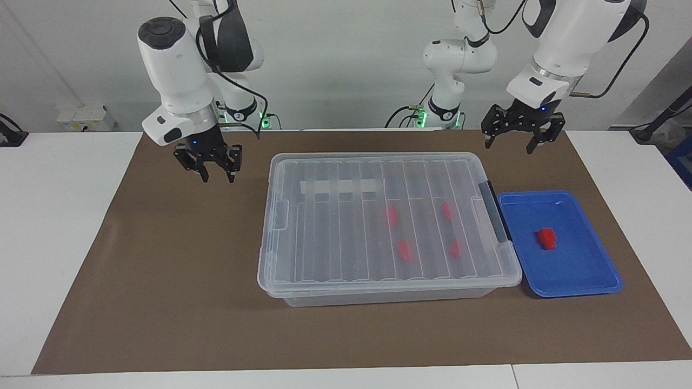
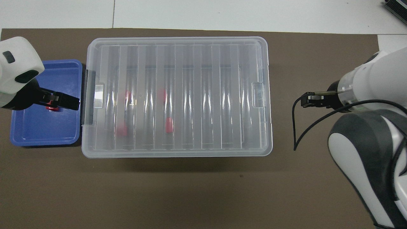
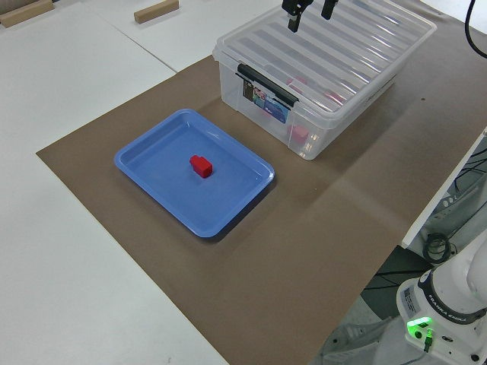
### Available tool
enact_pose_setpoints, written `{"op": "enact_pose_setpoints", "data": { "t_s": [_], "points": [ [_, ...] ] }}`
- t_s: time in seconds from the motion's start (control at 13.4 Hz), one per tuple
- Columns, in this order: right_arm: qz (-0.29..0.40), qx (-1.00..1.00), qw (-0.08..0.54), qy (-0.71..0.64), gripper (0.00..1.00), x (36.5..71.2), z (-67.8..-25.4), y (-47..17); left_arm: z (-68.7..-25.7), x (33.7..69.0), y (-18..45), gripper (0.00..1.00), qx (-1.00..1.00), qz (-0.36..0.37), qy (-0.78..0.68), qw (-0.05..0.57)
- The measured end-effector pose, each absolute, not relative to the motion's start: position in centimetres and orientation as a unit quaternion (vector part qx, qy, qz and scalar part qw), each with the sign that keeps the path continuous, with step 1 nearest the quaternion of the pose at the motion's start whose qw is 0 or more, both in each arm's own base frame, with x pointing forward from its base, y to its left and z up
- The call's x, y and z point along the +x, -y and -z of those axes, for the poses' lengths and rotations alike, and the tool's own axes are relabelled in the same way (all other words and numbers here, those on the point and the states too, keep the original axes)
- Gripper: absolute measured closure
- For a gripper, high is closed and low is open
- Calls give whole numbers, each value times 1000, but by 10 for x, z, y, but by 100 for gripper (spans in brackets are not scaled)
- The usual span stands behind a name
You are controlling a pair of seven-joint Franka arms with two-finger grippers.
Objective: Place red block in blue tray from box
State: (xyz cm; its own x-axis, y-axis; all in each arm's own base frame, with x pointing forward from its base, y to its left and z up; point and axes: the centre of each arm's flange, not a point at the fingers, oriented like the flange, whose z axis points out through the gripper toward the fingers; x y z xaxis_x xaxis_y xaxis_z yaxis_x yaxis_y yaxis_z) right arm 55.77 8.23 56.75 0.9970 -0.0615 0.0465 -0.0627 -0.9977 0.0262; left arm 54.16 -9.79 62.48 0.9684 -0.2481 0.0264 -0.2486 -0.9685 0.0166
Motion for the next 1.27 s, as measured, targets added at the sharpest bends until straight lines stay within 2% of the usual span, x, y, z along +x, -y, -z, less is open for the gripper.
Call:
{"op": "enact_pose_setpoints", "data": {
  "t_s": [0.15, 0.22, 0.45, 0.67, 1.27],
  "points": [
    [-23, 999, 10, 43, 5, 556, -596, -71, -623, 541, 97, 0, 992, -9, 124, 10],
    [-26, 998, 9, 49, 1, 556, -608, -65, -622, 542, 95, 0, 992, -9, 122, 9],
    [-27, 998, -1, 61, 1, 556, -622, -54, -622, 543, 85, 0, 993, -9, 114, 9],
    [-4, 998, 1, 66, 1, 551, -615, -48, -622, 544, 83, 0, 994, -9, 112, 9],
    [-2, 998, 2, 64, 0, 551, -612, -48, -622, 544, 83, 0, 994, -8, 112, 9]
  ]
}}
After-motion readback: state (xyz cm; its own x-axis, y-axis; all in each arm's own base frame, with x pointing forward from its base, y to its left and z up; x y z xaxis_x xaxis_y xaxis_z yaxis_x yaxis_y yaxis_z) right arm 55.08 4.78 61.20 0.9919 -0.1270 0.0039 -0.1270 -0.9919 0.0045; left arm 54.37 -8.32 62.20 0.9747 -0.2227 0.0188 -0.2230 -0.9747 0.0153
